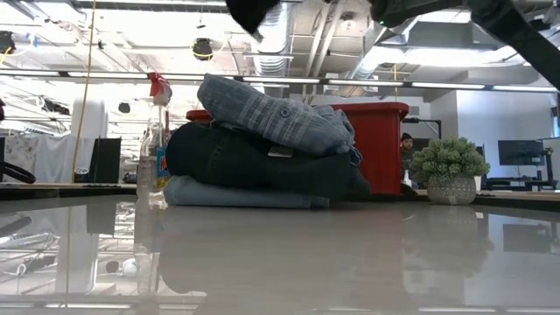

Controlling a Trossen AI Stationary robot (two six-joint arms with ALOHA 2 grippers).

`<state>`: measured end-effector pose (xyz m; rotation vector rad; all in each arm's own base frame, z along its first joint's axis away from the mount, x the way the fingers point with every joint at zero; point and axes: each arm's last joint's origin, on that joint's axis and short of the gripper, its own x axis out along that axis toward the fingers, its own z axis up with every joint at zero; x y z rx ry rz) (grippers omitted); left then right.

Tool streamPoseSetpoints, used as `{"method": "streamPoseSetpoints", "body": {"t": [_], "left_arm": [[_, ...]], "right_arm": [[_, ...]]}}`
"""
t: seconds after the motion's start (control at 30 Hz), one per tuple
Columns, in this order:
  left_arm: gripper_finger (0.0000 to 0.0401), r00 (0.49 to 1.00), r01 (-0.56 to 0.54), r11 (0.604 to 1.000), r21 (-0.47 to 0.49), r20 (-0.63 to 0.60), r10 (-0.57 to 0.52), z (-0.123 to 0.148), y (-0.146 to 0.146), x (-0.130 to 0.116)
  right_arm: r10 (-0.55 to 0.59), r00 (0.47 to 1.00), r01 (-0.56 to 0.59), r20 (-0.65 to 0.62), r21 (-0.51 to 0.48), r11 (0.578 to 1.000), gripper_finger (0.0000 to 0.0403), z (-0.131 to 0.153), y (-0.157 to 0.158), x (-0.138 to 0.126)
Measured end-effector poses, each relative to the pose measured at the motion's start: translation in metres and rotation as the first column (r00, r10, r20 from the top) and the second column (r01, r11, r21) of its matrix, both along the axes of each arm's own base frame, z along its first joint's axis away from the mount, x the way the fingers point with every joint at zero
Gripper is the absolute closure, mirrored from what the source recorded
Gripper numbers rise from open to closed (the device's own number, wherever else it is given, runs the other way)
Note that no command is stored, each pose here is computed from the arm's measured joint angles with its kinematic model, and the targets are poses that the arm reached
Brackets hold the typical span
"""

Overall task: Fold Laundry from Bin
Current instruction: Stack the black underwear on top of the blue long sleeve

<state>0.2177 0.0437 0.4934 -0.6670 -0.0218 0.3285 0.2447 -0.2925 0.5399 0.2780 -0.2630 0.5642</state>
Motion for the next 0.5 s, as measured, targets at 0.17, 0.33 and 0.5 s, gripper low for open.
{"method": "streamPoseSetpoints", "body": {"t": [0.17, 0.33, 0.5], "left_arm": [[0.0401, 0.996, 0.088, 0.994, -0.060, -0.015, -0.089, -0.021, 0.035, 0.045], [0.0401, 0.976, 0.210, 0.971, -0.118, 0.082, -0.201, -0.041, 0.079, 0.085], [0.0401, 0.922, 0.384, 0.913, -0.139, 0.113, -0.371, -0.063, 0.111, 0.108]], "right_arm": [[-0.070, 0.997, 0.071, 0.014, -0.021, 0.997, 0.0371, 0.010, -0.006, -0.028], [-0.122, 0.992, 0.122, 0.014, -0.016, 0.992, 0.0373, 0.011, -0.016, -0.046], [-0.194, 0.981, 0.195, 0.015, -0.017, 0.981, 0.0372, 0.011, -0.030, -0.069]]}}
